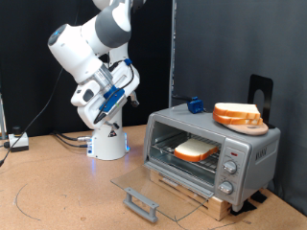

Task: Make a piece of toast with the oven

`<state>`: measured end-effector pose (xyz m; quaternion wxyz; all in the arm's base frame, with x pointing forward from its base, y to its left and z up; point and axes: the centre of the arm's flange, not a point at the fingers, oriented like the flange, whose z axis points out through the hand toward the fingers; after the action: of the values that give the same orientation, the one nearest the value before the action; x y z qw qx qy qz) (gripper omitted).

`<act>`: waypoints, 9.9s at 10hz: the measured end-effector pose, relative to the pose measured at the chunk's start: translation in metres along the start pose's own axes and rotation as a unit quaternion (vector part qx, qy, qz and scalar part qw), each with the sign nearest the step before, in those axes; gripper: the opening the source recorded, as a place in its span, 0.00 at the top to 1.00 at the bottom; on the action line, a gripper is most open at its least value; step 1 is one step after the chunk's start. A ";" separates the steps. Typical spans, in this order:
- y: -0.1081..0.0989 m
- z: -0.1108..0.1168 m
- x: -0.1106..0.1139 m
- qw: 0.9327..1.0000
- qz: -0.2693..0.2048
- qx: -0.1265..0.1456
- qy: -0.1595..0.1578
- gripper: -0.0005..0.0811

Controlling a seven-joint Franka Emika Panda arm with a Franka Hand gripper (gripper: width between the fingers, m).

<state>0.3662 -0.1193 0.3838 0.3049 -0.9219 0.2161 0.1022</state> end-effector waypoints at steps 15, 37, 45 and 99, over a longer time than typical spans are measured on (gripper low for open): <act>0.098 0.045 0.100 0.991 0.104 0.060 -0.052 0.01; 0.155 0.181 0.100 0.978 0.064 0.026 -0.197 0.01; 0.115 0.150 0.059 0.966 0.061 0.101 -0.228 0.01; -0.061 0.149 0.189 0.949 -0.031 0.224 -0.220 0.01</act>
<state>0.5535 -0.0487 0.2369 0.5465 -0.7907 0.1326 0.2418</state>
